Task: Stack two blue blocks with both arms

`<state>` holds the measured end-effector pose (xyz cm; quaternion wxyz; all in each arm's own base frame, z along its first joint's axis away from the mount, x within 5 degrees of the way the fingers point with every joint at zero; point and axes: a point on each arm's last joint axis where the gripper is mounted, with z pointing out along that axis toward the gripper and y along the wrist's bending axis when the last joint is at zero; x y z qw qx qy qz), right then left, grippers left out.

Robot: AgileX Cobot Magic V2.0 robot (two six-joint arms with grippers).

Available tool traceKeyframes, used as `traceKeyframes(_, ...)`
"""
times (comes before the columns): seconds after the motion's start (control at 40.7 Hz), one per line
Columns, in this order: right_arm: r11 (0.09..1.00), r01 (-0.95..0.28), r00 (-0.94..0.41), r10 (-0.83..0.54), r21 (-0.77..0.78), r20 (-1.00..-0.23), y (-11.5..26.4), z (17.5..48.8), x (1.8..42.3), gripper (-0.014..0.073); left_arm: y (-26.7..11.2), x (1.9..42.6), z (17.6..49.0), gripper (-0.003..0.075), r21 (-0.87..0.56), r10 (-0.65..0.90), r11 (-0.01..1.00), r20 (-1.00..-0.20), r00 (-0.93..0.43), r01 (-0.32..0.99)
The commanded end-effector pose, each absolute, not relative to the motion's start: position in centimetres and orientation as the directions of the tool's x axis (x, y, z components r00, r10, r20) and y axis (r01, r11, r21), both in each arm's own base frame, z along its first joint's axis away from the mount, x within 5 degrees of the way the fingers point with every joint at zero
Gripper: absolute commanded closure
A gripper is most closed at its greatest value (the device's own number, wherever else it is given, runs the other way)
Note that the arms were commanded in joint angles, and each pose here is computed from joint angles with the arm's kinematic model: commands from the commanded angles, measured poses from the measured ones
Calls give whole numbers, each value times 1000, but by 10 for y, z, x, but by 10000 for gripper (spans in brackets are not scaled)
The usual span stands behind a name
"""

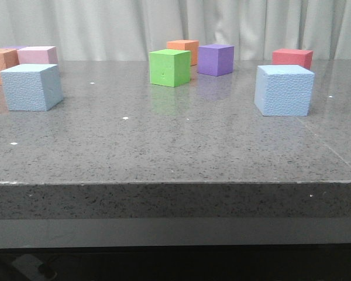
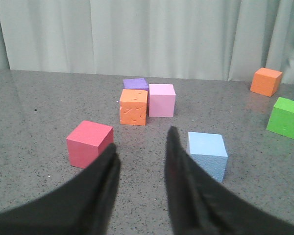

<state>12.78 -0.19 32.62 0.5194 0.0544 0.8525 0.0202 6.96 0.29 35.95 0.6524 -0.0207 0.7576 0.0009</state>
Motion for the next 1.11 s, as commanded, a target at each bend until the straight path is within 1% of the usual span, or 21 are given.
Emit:
traceKeyframes(0.0, 994, 63, -359, 104, 88, -927, -2, 343, 132, 18, 2, 71, 376, 209, -15, -17, 1000, -998, -53, -22)
traceKeyframes(0.049, 994, 63, -359, 104, 88, -927, -2, 343, 132, 11, 2, 71, 376, 162, -33, -34, 999, -998, -55, -16)
traceKeyframes(0.074, 994, 63, -359, 104, 88, -927, -2, 343, 132, 11, 1, 71, 376, 154, -45, -45, 999, -997, -55, -11)
traceKeyframes(0.517, 992, 60, -352, 125, 111, -928, -1, 344, 134, 11, 1, 71, 376, 154, -47, -47, 999, -997, -55, -10)
traceKeyframes(0.664, 993, 69, -457, 114, 92, -882, -2, 334, 141, 11, 1, 71, 376, 154, -47, -47, 999, -997, -55, -10)
traceKeyframes(0.787, 995, 63, -605, 104, 83, -790, 1, 332, 152, 11, 1, 71, 376, 154, -47, -47, 999, -997, -55, -10)
traceKeyframes(0.885, 997, -36, -685, 25, 68, -728, 12, 338, 165, 11, 1, 71, 376, 154, -47, -47, 999, -997, -55, -10)
traceKeyframes(0.984, 986, -149, -705, -57, 69, -707, 27, 348, 177, 11, 1, 71, 376, 154, -47, -47, 999, -997, -55, -10)
traceKeyframes(1.082, 974, -214, -707, -98, 79, -700, 41, 358, 189, 11, 1, 71, 376, 154, -47, -47, 999, -997, -55, -10)
